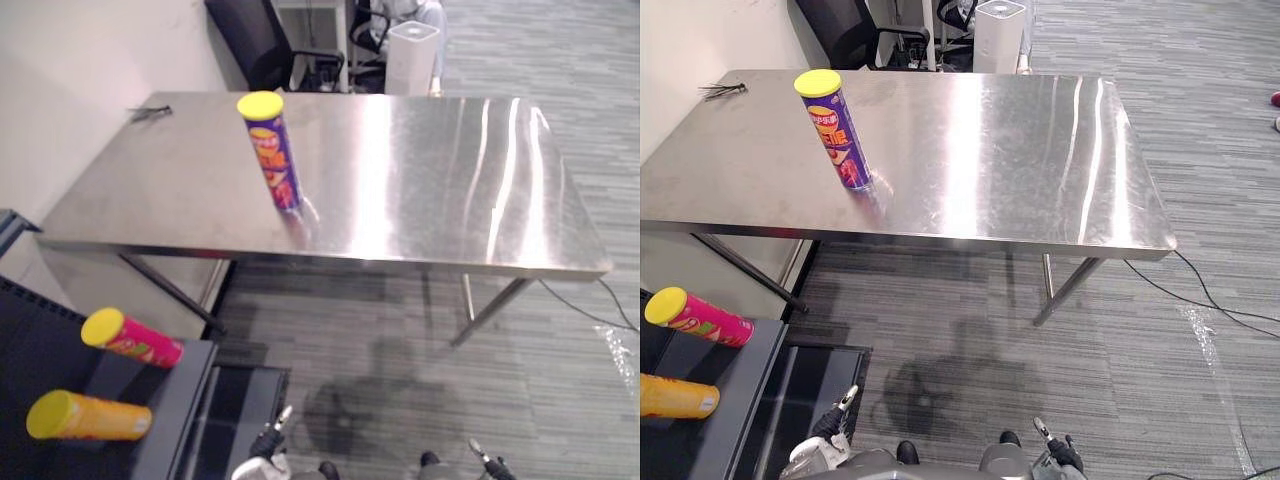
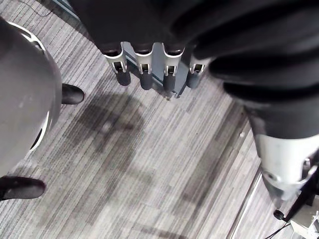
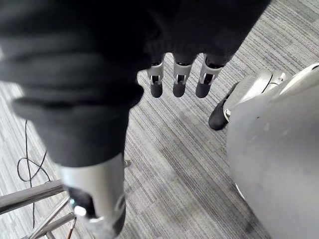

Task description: Put the gum and the chips on the shelf.

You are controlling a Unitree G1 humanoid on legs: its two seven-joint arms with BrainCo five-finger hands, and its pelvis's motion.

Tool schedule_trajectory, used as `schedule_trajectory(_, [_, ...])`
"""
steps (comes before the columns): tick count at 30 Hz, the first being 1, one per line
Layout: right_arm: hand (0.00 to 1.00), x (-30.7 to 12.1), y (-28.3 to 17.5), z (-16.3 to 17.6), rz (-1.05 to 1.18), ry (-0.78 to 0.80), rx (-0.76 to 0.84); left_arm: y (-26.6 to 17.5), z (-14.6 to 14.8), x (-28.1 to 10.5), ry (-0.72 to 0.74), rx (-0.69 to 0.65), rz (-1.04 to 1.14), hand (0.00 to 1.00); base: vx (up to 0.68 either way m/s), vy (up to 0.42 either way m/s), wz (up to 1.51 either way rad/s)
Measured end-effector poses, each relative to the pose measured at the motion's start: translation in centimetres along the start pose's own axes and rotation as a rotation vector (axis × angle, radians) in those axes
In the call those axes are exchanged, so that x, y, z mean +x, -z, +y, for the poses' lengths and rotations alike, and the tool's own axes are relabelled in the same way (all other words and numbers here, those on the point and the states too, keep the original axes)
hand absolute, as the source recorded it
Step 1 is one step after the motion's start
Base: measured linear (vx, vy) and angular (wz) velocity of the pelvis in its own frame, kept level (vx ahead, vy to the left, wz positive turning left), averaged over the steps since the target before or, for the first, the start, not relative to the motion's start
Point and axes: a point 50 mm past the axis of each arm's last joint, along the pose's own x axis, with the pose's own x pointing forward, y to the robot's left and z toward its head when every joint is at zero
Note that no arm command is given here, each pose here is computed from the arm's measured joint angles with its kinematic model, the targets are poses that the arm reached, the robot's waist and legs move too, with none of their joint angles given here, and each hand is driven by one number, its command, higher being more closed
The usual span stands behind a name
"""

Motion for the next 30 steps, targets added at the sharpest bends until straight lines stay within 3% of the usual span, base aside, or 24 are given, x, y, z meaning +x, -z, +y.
schedule_trajectory(13, [0.0, -0.1, 0.0, -0.4, 0.002, -0.001, -0.031, 0.3, 0.6, -0.2, -0.021, 0.04, 0.013, 0.0, -0.13, -0.069, 0.02])
schedule_trajectory(30, [0.0, 0.1, -1.1, 2.5, -0.054, -0.073, 0.005, 0.3, 1.4, -0.3, -0.066, 0.031, 0.008, 0.0, 0.09, 0.021, 0.17])
